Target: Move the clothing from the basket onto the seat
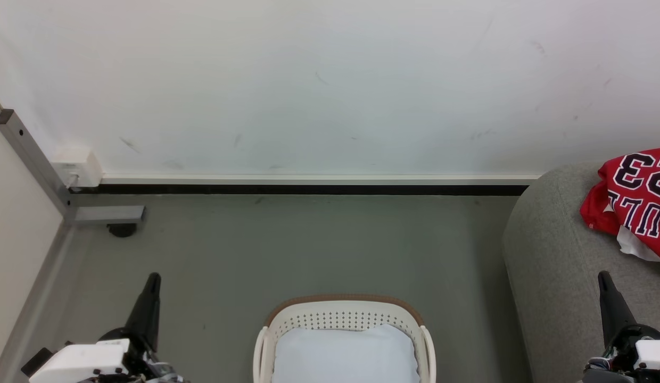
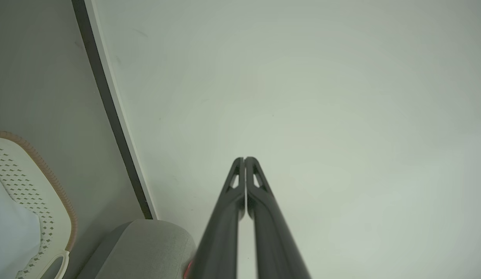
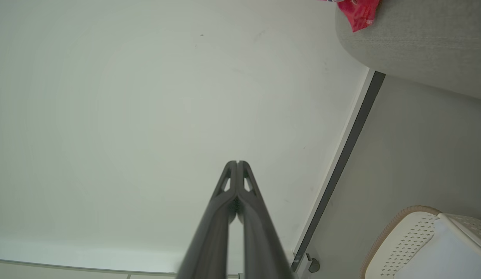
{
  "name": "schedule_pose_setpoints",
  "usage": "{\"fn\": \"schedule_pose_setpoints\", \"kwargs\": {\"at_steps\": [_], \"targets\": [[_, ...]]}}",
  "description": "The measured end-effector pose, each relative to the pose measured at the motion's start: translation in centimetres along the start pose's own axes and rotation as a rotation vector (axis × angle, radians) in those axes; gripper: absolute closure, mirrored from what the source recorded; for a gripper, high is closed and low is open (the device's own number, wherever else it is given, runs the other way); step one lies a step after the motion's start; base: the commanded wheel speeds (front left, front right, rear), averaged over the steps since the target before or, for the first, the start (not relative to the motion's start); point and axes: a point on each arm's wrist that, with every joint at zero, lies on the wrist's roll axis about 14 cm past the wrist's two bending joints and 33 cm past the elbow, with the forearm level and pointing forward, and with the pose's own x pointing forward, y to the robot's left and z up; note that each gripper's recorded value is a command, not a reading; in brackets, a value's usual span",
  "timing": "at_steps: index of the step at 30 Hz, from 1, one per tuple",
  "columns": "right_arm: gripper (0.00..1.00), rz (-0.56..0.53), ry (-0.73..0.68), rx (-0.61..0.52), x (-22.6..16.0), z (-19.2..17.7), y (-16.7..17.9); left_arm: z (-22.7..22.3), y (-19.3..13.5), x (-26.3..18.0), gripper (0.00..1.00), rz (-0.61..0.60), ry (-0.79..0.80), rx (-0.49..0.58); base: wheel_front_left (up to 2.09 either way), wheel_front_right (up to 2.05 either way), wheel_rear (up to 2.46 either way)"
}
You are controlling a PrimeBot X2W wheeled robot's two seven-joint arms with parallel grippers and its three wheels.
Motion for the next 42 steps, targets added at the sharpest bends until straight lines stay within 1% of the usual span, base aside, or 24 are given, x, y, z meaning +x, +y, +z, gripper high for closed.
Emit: {"fn": "schedule_pose_setpoints", "kwargs": {"at_steps": [42], "targets": [[1.0,-0.004,0.001,-0.002,-0.18,-0.02,0.29,0.01,-0.03,0.01,1.0,-0.001,0.0,0.0,0.0,0.0,0.0]]}}
